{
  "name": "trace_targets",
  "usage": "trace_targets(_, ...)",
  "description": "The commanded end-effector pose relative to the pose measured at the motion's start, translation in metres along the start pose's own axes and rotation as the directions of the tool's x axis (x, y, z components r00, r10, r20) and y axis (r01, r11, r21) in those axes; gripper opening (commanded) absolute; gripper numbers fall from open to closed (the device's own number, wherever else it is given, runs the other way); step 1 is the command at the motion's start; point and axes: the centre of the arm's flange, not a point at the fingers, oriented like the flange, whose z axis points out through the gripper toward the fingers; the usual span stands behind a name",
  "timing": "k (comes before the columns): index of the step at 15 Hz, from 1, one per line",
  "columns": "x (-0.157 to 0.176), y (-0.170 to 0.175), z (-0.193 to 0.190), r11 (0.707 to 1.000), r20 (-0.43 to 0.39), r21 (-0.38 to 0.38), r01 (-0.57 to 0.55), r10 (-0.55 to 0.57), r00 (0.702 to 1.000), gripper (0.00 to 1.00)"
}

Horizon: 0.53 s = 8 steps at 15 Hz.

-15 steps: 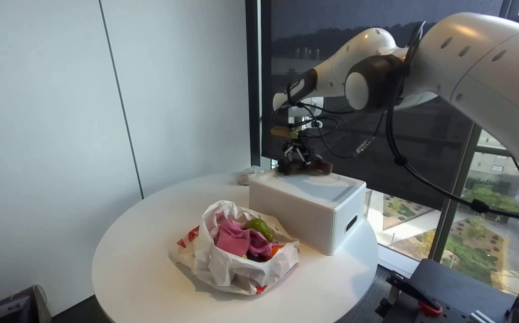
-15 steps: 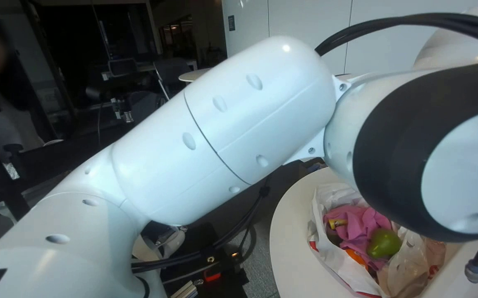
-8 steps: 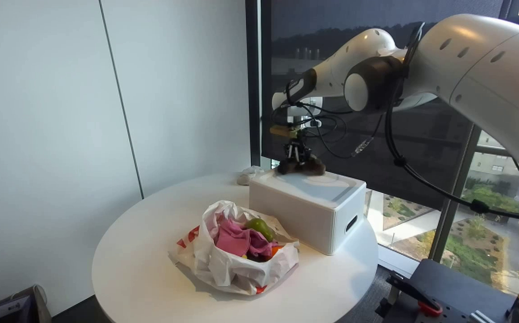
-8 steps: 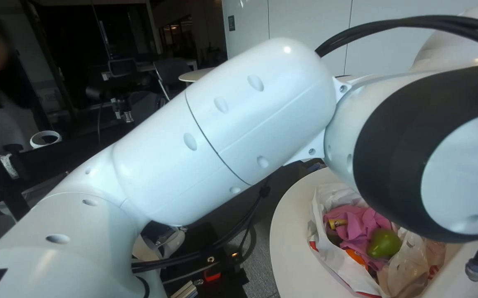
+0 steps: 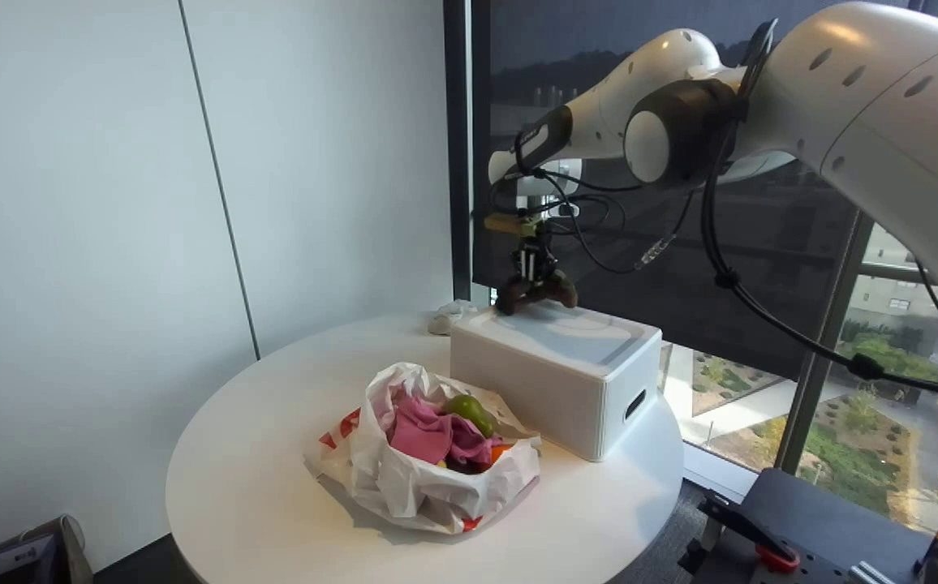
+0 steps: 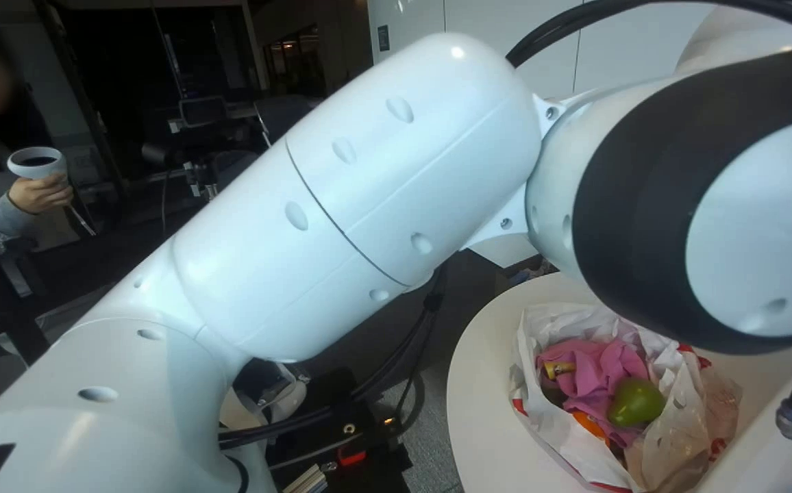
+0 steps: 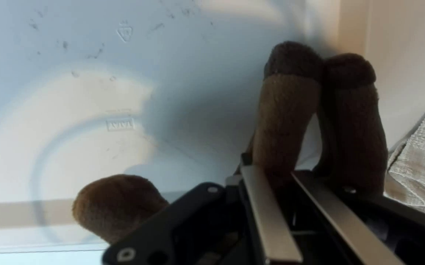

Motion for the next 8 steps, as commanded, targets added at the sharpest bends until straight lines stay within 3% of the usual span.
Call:
trace_targets(1,-0.047,0.034,-0.049,0.993,-0.003,-0.005,0.121,-0.121,0.993,0.15)
trace_targets(5,-0.110,0.044,-0.064,0.942,0.040,-0.069,0.328,-0.326,0.944,0.15)
trace_targets(8,-0.168,0.058,-0.061,0.875,0.076,-0.129,0.467,-0.461,0.884,0.13)
